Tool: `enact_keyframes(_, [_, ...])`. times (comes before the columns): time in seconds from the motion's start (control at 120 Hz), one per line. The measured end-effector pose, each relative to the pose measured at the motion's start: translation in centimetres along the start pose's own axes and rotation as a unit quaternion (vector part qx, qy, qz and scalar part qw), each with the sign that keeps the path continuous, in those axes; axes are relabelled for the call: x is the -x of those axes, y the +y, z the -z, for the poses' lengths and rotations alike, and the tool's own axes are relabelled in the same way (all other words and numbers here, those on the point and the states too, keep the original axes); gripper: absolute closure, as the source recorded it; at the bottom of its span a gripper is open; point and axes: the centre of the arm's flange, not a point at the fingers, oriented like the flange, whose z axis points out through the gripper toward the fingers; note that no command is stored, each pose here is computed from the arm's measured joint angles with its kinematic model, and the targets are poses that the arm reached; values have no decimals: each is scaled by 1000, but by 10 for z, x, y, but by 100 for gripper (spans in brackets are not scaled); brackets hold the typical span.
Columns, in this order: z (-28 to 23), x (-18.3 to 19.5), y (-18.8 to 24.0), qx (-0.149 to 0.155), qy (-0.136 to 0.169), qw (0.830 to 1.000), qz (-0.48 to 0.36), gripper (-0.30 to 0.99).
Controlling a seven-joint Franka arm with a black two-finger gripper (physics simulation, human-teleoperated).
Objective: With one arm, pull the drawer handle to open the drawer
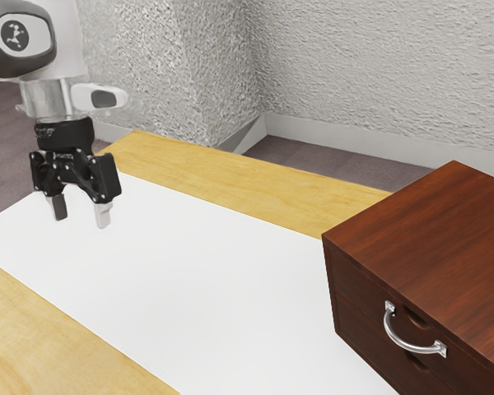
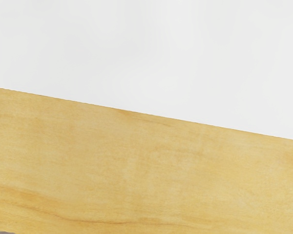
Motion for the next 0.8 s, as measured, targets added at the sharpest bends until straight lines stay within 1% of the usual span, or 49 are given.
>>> enact_keyframes(0.05, [5,-7,-25,4,36,999,21,0])
enact_keyframes(0.1, [10,-10,-46,6,64,997,38,0])
enact_keyframes(0.175, [19,-8,-63,7,96,994,50,0])
enact_keyframes(0.233, [24,-8,-61,5,110,993,45,0])
enact_keyframes(0.283, [28,-9,-43,-3,120,992,25,0])
enact_keyframes(0.333, [27,-4,-4,-15,129,991,-17,0])
enact_keyframes(0.375, [16,13,41,-25,138,988,-72,0])
enact_keyframes(0.417, [2,36,68,-32,149,982,-113,0])
enact_keyframes(0.517, [-37,93,94,-41,174,968,-177,0])
enact_keyframes(0.542, [-42,102,99,-42,182,964,-188,0])
enact_keyframes(0.608, [-63,117,110,-47,187,956,-222,0])
enact_keyframes(0.642, [-70,122,117,-50,190,950,-244,0])
enact_keyframes(0.692, [-78,128,130,-57,198,933,-294,0])
enact_keyframes(0.8, [-100,139,148,-77,208,880,-419,0])
